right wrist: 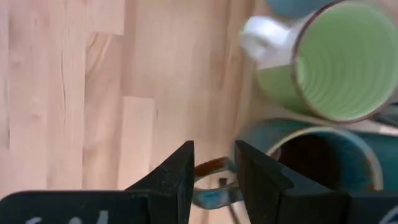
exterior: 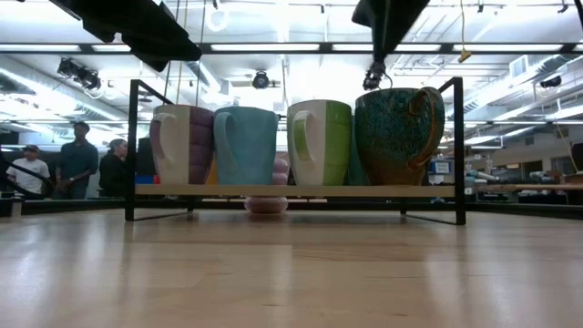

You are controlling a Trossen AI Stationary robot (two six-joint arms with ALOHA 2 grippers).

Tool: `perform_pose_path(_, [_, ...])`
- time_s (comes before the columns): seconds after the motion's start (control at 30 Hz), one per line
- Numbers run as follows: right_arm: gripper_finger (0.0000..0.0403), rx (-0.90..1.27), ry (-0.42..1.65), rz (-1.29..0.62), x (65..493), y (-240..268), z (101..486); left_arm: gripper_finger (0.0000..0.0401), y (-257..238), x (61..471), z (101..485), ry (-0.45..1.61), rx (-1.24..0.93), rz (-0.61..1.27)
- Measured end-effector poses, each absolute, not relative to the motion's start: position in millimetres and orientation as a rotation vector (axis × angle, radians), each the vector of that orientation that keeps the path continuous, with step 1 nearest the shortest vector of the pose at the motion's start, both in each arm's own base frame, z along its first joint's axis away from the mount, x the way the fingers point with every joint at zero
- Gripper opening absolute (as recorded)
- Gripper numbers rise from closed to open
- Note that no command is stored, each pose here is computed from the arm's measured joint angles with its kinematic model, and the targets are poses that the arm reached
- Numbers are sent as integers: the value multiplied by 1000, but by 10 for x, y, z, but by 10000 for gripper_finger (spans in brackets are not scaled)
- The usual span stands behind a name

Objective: Place coffee mugs
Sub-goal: Put the brown mug on the shelf

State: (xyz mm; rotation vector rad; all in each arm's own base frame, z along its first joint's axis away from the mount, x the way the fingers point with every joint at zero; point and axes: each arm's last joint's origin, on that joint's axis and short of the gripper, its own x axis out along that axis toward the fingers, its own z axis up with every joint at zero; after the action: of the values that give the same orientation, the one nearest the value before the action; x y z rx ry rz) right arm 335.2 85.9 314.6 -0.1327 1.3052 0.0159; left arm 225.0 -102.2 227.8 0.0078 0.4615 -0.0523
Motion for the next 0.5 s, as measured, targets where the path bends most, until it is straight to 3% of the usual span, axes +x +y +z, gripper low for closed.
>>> perform_pose_path(0.5, [116, -120, 1433, -21, 3203, 1055, 2652, 151, -1023, 2253, 2282, 456, 6, -53])
